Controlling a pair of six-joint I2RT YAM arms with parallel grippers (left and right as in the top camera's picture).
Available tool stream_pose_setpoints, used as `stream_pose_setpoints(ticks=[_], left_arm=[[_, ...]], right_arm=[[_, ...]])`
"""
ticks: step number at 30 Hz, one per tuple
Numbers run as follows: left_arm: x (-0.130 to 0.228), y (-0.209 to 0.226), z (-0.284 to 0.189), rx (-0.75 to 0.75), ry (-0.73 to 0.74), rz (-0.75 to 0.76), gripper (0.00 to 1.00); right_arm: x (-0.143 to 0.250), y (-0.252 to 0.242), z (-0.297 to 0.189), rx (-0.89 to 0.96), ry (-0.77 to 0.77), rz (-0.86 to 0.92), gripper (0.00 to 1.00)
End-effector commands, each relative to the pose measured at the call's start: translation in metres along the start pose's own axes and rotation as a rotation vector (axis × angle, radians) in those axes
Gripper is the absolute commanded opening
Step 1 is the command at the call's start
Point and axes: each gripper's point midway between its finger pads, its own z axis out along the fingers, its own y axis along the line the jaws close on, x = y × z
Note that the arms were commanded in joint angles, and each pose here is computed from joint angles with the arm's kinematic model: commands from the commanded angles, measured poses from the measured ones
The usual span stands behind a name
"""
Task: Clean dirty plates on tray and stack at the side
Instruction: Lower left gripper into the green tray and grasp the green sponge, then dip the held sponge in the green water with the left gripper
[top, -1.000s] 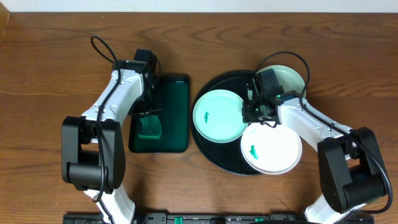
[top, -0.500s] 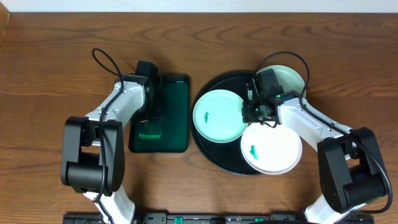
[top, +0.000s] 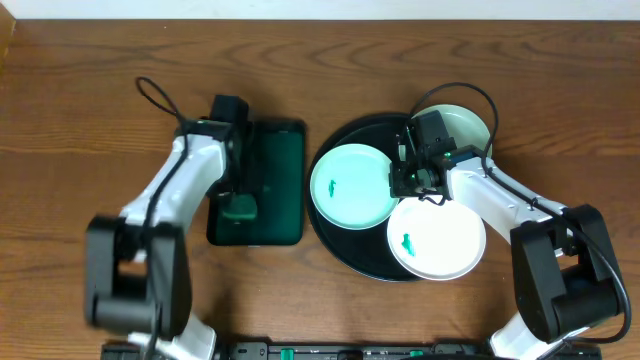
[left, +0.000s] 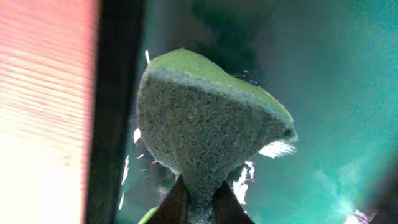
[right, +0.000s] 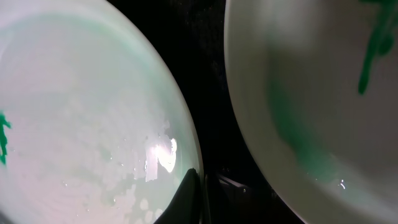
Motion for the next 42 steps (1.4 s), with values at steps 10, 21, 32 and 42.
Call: stream_pose_setpoints(ticks=[10,21,32,42], left_arm=[[-0.020,-0.016,-0.111,0.135,-0.347,0.076,0.07],[-0.008,-0.049,-0.055,0.102,-0.200,0.152,0.07],[-0.012,-0.056,0.032,0.043,-0.067,0.114,0.07],[-0.034,-0.046,-0.008,0.057,-0.184,0.074,0.07]], right_arm=[[0.006,-0.007,0.007,0.028,0.020,0.010,0.01],[0.007,-0.007,0.007,0.029,0.022,0.011,0.01],[0.007,-0.007,0.007,0.029,0.022,0.011,0.01],[0.007,-0.007,0.007,0.029,0.022,0.011,0.01]])
